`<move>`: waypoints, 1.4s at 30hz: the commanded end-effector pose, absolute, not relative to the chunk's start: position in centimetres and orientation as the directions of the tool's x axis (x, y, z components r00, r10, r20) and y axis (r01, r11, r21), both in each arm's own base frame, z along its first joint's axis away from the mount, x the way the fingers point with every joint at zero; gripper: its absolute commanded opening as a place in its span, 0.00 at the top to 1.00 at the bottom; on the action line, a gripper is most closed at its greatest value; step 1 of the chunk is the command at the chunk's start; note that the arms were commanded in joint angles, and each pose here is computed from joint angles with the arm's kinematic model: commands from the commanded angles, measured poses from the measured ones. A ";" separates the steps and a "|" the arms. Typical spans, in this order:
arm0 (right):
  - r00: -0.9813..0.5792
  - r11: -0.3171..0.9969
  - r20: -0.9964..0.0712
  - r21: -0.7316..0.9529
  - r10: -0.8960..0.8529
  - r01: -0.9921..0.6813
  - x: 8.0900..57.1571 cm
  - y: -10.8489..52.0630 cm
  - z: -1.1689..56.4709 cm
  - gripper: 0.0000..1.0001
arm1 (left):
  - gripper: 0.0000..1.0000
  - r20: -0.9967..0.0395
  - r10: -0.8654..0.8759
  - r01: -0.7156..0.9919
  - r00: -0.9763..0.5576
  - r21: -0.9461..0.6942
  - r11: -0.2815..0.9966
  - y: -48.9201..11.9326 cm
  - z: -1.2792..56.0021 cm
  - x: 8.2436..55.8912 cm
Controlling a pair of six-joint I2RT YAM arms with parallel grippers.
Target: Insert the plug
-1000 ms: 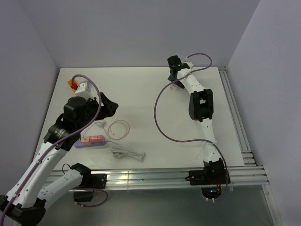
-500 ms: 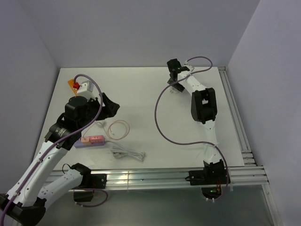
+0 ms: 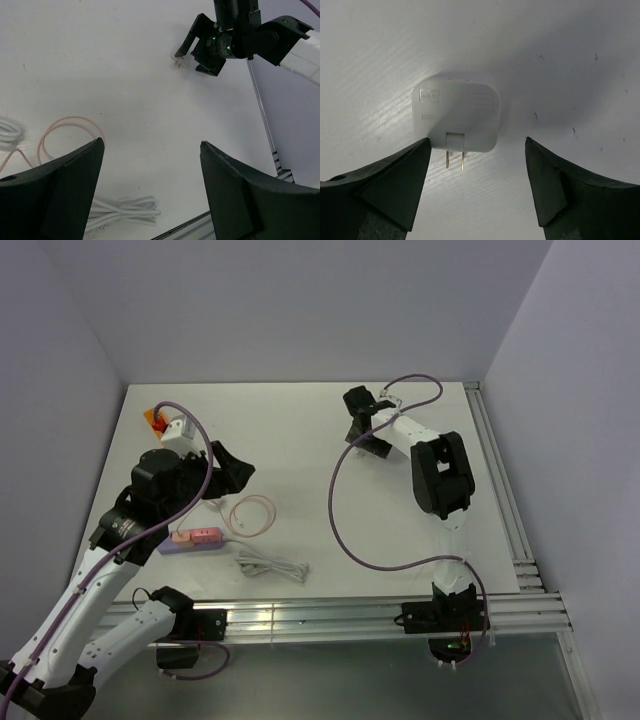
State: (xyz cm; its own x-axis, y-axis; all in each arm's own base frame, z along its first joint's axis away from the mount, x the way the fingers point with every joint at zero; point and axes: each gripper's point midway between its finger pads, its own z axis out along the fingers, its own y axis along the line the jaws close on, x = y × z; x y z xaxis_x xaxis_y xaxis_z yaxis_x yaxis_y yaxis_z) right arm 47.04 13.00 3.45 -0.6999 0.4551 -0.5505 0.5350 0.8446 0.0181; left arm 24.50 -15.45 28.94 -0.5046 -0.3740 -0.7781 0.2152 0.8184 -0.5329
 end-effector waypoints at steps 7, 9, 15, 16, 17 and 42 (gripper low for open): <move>-0.646 0.884 -0.645 0.102 0.408 0.456 48.0 14.0 8.3 0.14 | 0.17 -0.787 -0.383 0.243 -0.484 -0.541 0.805 -15.8 29.8 24.5; -0.650 0.890 -0.648 0.098 0.396 0.445 48.9 14.1 8.9 0.14 | 0.17 -0.785 -0.383 0.241 -0.486 -0.542 0.805 -15.8 29.8 24.6; -0.682 0.898 -0.626 0.068 0.378 0.435 50.6 14.6 7.5 0.14 | 0.17 -0.785 -0.391 0.239 -0.480 -0.546 0.803 -15.7 30.0 24.6; -0.688 0.896 -0.619 0.058 0.378 0.440 50.7 14.4 6.9 0.14 | 0.17 -0.785 -0.390 0.239 -0.482 -0.546 0.803 -15.8 29.9 24.6; -0.687 0.898 -0.622 0.059 0.375 0.437 50.8 14.4 6.9 0.13 | 0.17 -0.786 -0.390 0.239 -0.481 -0.545 0.804 -15.7 30.0 24.5; -0.695 0.856 -0.564 0.042 0.446 0.516 50.4 12.8 3.9 0.07 | 0.17 -0.796 -0.363 0.247 -0.483 -0.522 0.816 -15.7 29.4 24.7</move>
State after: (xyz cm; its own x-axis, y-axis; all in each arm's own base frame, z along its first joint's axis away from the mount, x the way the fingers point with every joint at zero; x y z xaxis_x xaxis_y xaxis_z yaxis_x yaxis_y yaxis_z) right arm 49.86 13.73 3.32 -0.7243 0.4010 -0.5609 0.4729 0.8809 0.0191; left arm 24.49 -15.49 28.68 -0.5093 -0.3684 -0.7778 0.2163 0.8200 -0.5300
